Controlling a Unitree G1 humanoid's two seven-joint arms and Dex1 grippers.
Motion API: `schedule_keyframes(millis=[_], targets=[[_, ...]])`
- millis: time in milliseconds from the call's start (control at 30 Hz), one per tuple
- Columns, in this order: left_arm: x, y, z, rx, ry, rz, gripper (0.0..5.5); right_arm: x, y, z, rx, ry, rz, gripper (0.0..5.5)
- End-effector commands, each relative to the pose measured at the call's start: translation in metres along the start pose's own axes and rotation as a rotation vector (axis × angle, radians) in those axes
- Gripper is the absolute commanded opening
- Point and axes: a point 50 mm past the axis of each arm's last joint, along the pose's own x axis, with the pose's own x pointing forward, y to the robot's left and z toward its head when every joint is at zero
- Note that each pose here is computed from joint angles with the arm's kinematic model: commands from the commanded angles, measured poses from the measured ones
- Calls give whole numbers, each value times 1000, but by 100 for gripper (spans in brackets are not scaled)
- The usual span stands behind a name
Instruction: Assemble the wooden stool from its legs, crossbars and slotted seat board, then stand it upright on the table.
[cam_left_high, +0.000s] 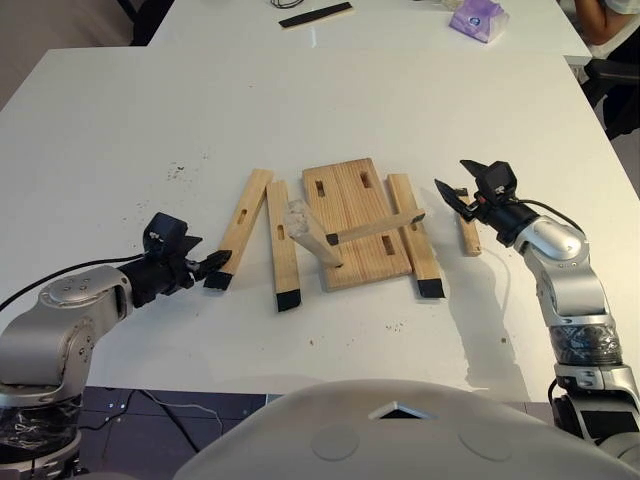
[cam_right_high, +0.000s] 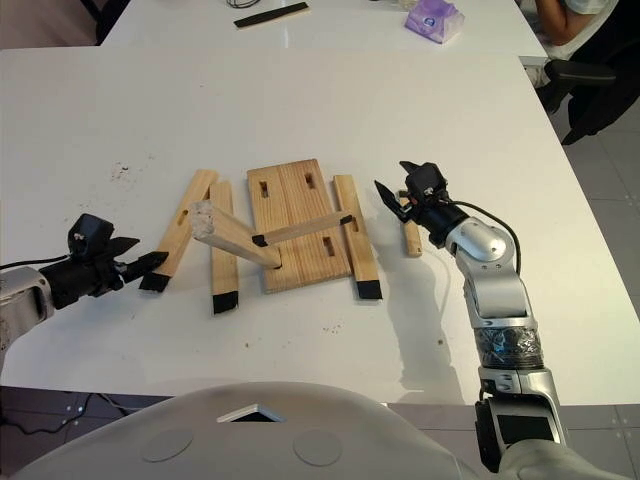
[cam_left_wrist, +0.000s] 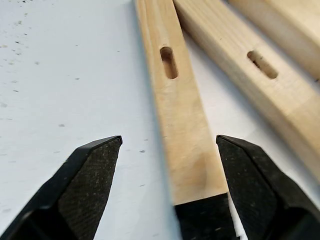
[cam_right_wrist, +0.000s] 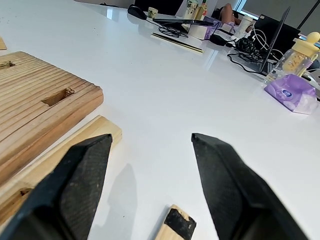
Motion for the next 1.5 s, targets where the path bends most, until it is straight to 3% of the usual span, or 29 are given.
schedule_keyframes(millis=[33,300,433,600,700,933,1067,1167,1367,1500], targets=[[8,-11,-3,-4,8,-32,351,4,-1,3,-20,-4,19,292],[25,-2,-34,-59,96,72,351,7,-7,12,-62,-8,29,292],[31,2,-47,-117,107,98,291,8,-7,11,-64,-6,31,292],[34,-2,-38,-130,41,37,214,8,-5,10,-54,-7,24,292],[35,-1,-20,-128,-90,19,199,7,-8,11,-48,-13,9,292],[19,13,66,-107,-615,146,199,8,-28,17,-10,-36,-47,292],[-18,-12,126,-33,-943,-68,199,8,-41,51,115,-189,23,292],[-43,-46,152,66,-1042,-344,199,-1,-43,108,319,-473,230,292],[-67,-89,176,188,-1021,-731,199,-23,-25,194,370,-721,756,364],[-65,-100,168,193,-893,-900,199,-31,-12,212,368,-724,1040,364]])
